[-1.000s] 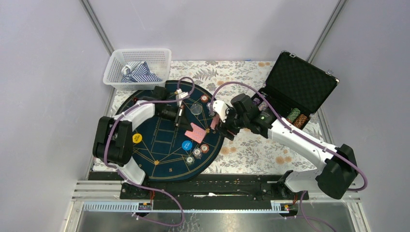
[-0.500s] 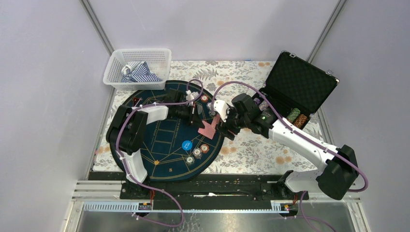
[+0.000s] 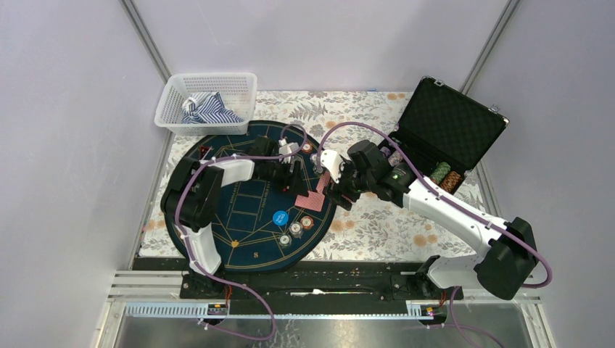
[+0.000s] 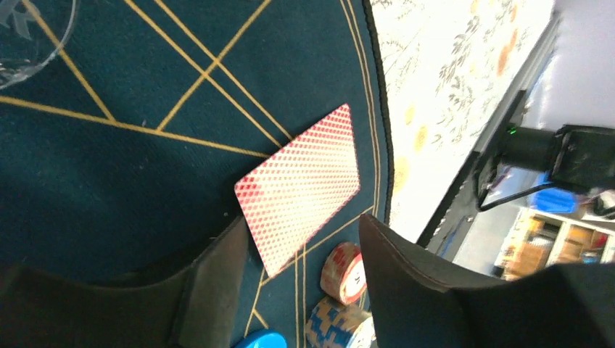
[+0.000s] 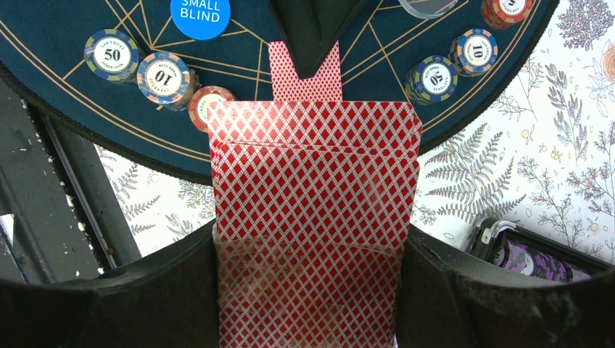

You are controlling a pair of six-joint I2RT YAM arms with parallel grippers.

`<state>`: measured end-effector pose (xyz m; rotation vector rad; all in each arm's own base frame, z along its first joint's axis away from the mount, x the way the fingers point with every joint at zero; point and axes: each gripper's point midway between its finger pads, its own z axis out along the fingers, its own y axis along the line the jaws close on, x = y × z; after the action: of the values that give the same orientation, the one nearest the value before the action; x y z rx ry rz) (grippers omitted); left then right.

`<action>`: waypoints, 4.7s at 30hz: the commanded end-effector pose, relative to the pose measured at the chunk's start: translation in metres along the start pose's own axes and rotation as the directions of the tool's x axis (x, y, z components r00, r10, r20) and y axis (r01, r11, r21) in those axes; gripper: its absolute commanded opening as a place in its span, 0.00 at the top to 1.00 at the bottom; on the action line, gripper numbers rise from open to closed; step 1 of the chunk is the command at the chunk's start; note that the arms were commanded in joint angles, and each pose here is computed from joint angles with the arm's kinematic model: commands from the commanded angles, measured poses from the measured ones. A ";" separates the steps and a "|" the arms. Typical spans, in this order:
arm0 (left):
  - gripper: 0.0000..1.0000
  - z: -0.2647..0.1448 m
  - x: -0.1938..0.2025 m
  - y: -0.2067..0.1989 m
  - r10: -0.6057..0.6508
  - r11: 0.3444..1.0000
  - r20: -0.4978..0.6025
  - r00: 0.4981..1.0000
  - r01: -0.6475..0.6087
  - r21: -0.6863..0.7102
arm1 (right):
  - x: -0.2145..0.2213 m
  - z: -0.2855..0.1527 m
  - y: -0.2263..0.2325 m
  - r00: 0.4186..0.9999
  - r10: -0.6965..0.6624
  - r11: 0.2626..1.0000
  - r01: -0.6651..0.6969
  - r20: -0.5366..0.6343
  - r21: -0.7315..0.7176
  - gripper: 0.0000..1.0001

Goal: Distribute texas hold em gaming equipment

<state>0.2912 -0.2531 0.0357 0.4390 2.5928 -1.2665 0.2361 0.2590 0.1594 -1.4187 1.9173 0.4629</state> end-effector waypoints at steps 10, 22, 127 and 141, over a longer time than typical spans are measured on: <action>0.21 -0.119 -0.043 -0.069 0.184 0.975 0.238 0.954 -0.207 0.075 | -0.040 -0.006 -0.003 0.995 -0.015 0.999 0.019 0.103 -0.034 0.79; 0.20 -0.126 -0.016 -0.159 0.145 0.912 0.236 0.961 -0.222 0.345 | -0.067 0.011 0.015 0.990 -0.043 0.993 0.057 0.136 -0.103 0.80; 0.98 -0.349 0.014 0.261 -0.023 0.807 0.562 0.827 0.347 -0.477 | -0.062 0.011 0.012 0.991 -0.092 0.994 0.097 0.095 -0.048 0.84; 0.72 -0.366 0.026 0.292 -0.001 0.700 0.520 0.854 0.372 -0.609 | -0.061 0.013 0.012 0.992 -0.088 0.994 0.093 0.086 -0.054 0.83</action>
<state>0.3390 0.1851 0.0319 -0.3201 2.4423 -0.4083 0.2331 0.3007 0.1646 -1.5249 1.8490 0.5104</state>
